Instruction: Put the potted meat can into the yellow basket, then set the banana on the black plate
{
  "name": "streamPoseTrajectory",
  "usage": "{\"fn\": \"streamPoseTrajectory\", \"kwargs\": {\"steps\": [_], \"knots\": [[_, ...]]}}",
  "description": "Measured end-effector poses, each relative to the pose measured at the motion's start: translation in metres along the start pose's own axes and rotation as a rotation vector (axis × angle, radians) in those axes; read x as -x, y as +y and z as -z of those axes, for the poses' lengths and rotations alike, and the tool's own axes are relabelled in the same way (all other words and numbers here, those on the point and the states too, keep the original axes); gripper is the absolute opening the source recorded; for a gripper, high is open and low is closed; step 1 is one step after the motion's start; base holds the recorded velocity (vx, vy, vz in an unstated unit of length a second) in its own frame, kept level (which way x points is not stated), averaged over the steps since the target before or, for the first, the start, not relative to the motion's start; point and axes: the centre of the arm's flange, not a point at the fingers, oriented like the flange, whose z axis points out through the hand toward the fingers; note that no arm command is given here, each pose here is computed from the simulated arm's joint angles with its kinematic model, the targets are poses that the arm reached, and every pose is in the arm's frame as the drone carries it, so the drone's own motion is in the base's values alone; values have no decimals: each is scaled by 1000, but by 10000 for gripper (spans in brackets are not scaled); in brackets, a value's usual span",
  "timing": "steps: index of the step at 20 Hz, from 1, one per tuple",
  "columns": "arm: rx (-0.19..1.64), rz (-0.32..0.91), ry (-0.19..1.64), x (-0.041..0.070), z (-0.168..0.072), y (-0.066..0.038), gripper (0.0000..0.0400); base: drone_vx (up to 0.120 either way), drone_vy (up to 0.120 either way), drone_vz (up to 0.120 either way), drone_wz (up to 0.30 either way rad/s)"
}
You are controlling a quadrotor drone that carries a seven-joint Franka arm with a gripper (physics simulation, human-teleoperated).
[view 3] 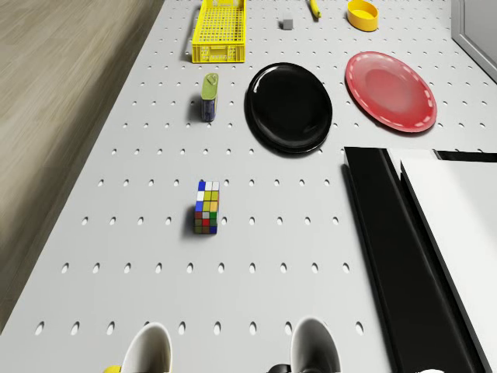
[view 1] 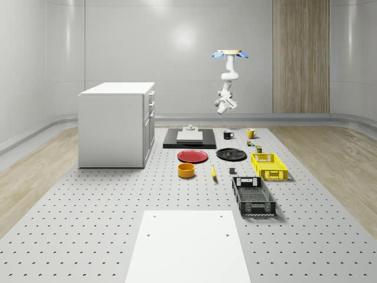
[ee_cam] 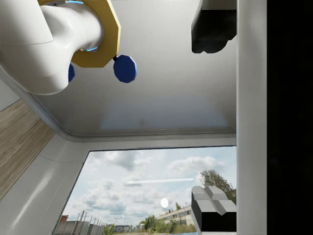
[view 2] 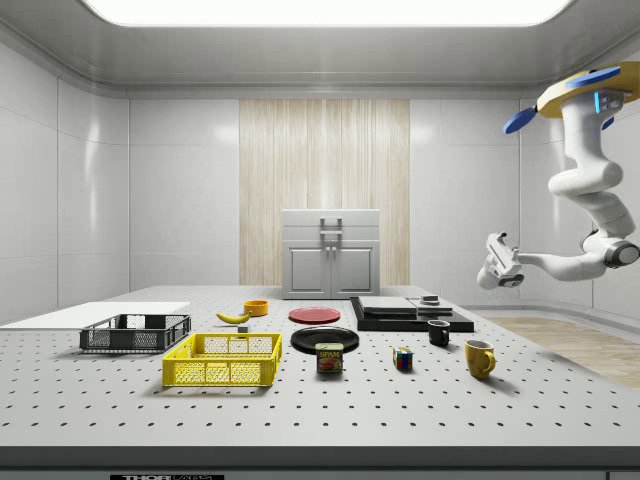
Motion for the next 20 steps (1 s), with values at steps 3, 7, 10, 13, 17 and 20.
{"fn": "streamPoseTrajectory", "kwargs": {"steps": [3,7,10,13,17,20], "knots": [[330,10,330,32,-11,-31,400,120,93,0,0],[811,25,808,65,-59,-63,400,120,110,0,0],[1097,34,1092,71,-98,-68,400,120,0,-53,0],[1286,42,1282,70,-124,-66,400,120,0,-120,0],[1428,51,1427,66,-143,-61,400,120,0,-120,0],[1485,55,1486,64,-150,-58,400,120,67,0,0]]}}
